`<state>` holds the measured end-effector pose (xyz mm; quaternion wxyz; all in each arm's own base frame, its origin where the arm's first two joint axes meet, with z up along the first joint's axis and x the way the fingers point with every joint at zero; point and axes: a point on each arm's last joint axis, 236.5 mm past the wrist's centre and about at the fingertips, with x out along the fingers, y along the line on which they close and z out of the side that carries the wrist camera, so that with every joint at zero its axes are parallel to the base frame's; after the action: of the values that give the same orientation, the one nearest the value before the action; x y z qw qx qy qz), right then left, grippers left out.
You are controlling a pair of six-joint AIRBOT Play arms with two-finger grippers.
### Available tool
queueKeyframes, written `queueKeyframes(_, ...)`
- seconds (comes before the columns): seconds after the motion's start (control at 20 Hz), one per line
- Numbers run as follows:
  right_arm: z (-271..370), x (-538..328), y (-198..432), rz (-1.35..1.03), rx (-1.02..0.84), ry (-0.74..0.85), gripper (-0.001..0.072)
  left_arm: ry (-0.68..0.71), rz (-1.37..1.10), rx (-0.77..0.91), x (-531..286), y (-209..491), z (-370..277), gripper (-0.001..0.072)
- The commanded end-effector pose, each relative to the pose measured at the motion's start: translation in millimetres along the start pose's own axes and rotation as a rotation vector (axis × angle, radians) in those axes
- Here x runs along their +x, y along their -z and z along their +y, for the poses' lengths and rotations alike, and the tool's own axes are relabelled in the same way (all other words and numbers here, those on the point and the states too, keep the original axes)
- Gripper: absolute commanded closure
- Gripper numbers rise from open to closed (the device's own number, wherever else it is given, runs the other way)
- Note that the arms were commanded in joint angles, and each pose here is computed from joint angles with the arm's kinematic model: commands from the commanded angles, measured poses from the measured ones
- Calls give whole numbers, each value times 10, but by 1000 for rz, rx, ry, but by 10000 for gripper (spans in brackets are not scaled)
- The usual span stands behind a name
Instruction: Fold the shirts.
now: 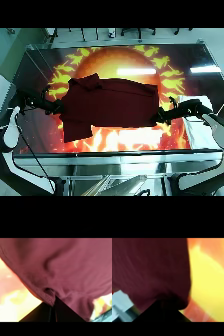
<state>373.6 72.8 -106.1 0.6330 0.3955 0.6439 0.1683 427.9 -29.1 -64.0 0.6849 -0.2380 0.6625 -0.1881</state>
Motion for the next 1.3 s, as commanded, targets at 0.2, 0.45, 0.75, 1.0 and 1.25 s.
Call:
queueKeyframes(0.2,3224,-2881,217,-708,-775,-247,692,186,-1021,571,-3419,99,-3092,693)
queueKeyframes(0.45,4639,-4703,2362,-1424,-1282,-101,691,227,-1821,911,-5554,2811,-4487,693)
queueKeyframes(0.75,4570,-4741,2772,-1504,-1311,51,692,26,-1893,761,-5708,3428,-4148,692)
queueKeyframes(1.0,3909,-4052,1786,-1083,-1098,15,692,-20,-1413,598,-4578,1803,-3560,693)
queueKeyframes(1.25,2781,-2635,468,-676,-822,-68,692,-110,-882,497,-2528,264,-2714,692)
